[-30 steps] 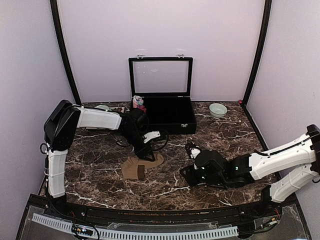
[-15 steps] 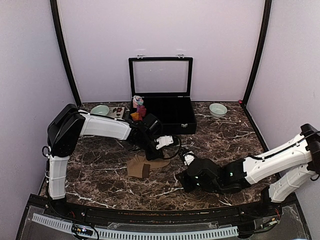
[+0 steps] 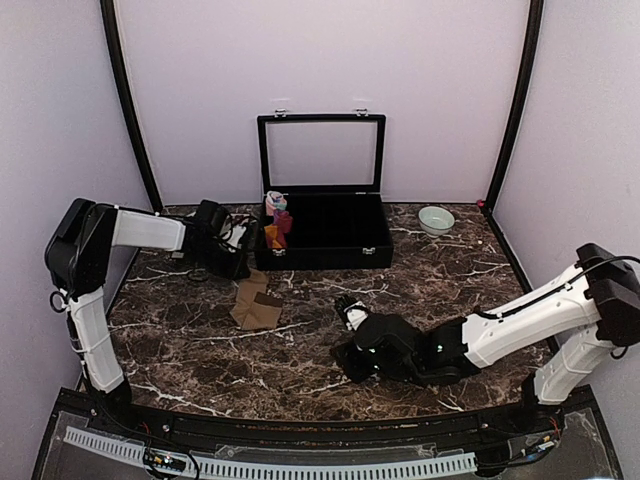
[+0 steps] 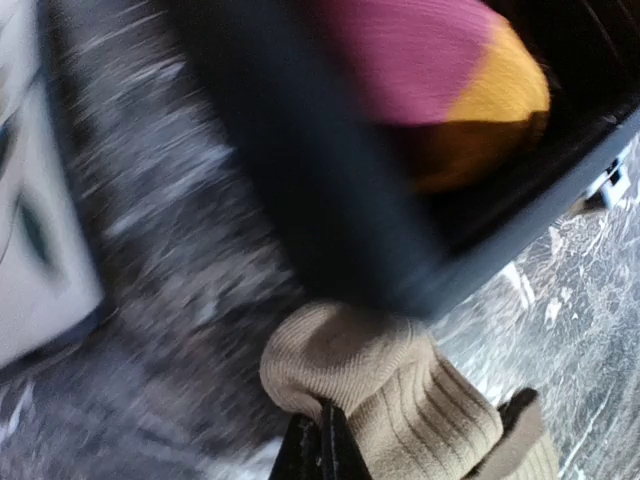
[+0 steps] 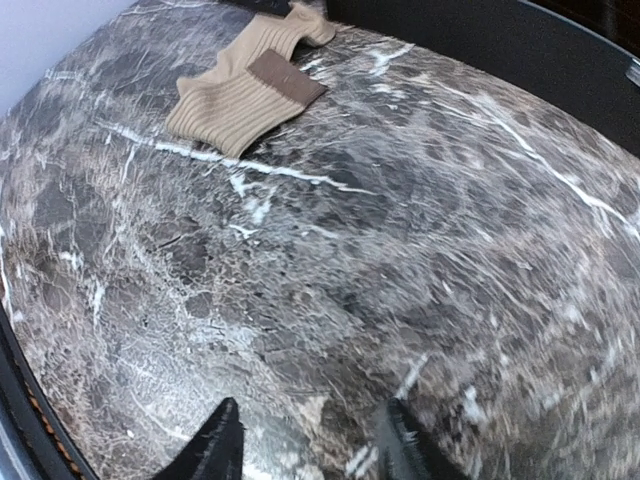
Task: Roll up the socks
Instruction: Adjust the sock at the center of the board.
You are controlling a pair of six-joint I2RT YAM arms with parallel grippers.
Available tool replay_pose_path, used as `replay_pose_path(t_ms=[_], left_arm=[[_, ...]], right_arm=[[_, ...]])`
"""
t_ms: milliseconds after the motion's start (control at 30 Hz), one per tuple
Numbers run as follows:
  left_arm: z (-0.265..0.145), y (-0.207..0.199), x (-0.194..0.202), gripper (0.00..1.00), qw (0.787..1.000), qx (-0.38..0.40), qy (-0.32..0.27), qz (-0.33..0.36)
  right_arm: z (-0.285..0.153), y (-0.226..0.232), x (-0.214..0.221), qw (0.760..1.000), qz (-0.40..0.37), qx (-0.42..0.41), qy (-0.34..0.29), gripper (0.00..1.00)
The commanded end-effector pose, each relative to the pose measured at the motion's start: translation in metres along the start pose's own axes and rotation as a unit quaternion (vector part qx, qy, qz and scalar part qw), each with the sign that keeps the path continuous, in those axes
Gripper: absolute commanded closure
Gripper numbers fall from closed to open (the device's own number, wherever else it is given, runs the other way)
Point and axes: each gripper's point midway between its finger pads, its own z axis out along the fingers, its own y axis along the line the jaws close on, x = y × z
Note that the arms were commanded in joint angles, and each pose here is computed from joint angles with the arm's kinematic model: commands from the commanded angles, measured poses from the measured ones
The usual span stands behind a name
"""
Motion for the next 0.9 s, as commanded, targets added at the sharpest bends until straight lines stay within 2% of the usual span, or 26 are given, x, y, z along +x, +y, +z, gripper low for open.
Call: replay_pose_path(t_ms=[0, 133, 400, 700, 867], left_arm=[[-0.017, -0.021, -0.007, 1.0, 0.994, 0.079, -0.043, -0.07], [-0.012, -0.025, -0.003, 1.0, 0.992, 0.099, -0.031, -0.077], [-0.016, -0.02, 0.01, 1.0, 0.99, 0.096, -0.031, -0.097], [-0.015, -0.017, 0.012, 1.0, 0.989, 0.094, -0.029, -0.11], [-0.012, -0.016, 0.016, 1.0, 0.988, 0.093, -0.024, -0.118]], right_arm=[[0.022, 0.025, -0.026, 0.998, 0.002, -0.054, -0.021, 0.49], [0.051, 0.037, -0.044, 0.992, 0.026, -0.126, -0.017, 0.38], [0.119, 0.053, -0.063, 0.979, 0.042, -0.197, 0.028, 0.36], [0.161, 0.051, -0.05, 0.985, 0.038, -0.16, 0.061, 0.36], [0.173, 0.049, -0.039, 0.988, 0.0, -0.126, 0.087, 0.38]])
